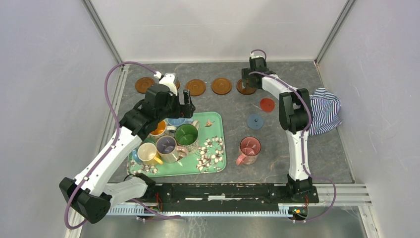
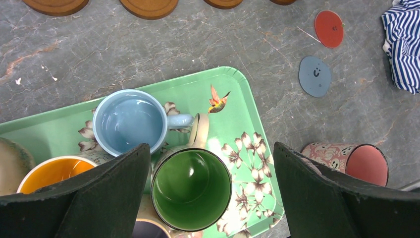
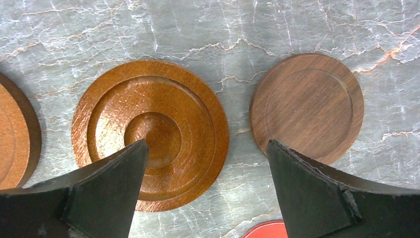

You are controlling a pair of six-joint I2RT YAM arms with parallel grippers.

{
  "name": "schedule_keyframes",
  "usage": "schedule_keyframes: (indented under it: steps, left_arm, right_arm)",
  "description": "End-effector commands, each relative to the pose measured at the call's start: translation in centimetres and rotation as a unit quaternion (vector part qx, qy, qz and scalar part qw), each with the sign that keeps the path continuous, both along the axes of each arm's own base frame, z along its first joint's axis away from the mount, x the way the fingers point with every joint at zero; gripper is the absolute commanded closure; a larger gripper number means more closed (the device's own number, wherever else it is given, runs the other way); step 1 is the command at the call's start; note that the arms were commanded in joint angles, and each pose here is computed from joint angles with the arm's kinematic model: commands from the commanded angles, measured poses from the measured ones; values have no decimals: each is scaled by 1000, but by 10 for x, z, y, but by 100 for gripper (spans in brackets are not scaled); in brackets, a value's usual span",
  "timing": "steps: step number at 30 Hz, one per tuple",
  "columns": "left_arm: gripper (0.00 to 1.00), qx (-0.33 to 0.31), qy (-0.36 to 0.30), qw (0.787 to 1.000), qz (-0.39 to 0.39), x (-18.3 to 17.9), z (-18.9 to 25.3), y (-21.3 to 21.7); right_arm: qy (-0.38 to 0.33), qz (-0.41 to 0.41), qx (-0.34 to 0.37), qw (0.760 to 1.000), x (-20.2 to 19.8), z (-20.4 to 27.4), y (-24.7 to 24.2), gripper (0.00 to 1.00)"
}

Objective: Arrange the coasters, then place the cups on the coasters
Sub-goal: Move the coaster to the center of the board.

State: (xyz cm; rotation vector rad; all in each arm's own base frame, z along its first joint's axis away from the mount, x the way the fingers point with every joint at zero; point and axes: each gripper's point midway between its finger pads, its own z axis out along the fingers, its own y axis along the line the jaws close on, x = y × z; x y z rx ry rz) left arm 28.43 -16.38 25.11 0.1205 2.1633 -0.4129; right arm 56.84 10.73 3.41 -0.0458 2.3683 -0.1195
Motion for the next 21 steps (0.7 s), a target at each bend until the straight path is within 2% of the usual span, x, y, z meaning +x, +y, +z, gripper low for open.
schedule_keyframes:
  steps: [1,8,21]
  left_arm:
    - [0,13,-29,999,-10,0,13,5]
    - [0,10,-28,999,-12,0,14,3]
    - [0,8,-28,999,-15,-1,14,3]
  right_arm:
    - [-48,4,13,999,20,41,0,2]
    - [-81,-25,14,996,16,76,-20,2]
    - [-52,-107,-11,993,13,46,-94,2]
